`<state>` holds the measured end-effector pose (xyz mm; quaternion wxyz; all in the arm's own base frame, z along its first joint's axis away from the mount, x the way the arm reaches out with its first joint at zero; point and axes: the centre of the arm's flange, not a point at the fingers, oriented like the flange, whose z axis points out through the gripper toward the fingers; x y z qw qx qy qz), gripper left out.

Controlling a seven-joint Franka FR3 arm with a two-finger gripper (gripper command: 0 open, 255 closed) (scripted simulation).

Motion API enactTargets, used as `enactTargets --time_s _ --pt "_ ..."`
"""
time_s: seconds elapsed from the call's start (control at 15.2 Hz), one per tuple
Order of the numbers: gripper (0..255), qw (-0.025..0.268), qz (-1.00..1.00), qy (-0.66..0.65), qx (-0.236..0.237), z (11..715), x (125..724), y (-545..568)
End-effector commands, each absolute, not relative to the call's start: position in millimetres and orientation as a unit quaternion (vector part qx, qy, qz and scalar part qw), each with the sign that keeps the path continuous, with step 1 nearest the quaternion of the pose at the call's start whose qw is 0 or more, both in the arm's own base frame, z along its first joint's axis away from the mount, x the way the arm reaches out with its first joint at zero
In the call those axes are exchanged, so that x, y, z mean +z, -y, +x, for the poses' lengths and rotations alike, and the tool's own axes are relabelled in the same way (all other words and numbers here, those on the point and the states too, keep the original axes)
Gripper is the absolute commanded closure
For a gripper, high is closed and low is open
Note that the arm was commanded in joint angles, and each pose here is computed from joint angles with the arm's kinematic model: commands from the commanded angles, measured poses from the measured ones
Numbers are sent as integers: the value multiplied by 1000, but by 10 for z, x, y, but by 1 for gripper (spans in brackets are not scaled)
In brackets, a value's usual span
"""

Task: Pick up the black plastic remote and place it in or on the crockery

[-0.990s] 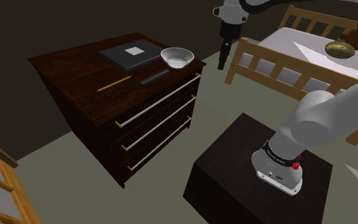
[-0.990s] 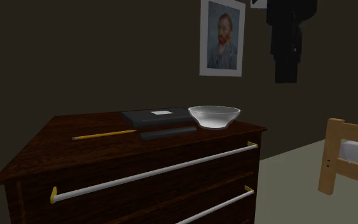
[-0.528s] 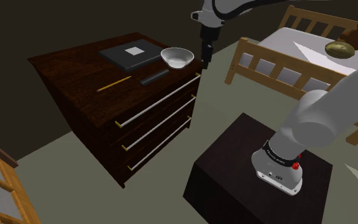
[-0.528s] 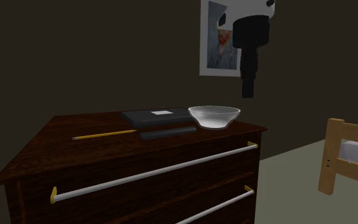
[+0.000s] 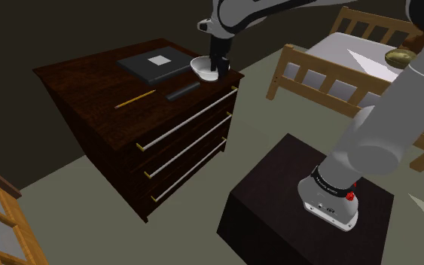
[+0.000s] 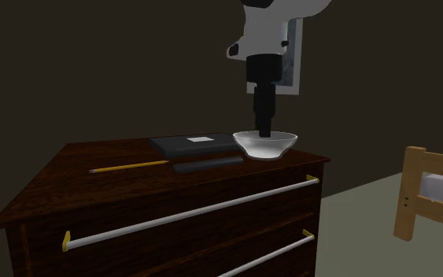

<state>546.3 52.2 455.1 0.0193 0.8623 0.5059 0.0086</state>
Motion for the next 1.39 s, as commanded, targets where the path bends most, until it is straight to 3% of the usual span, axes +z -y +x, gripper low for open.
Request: enactTargets --time_s 0.0,0.66,1.32 --pt "0 21 839 -543 13 5671 4472 -654" --pt "0 26 712 -701 32 6452 4089 -1494" --pt "0 26 712 -701 32 6485 3691 -1497"
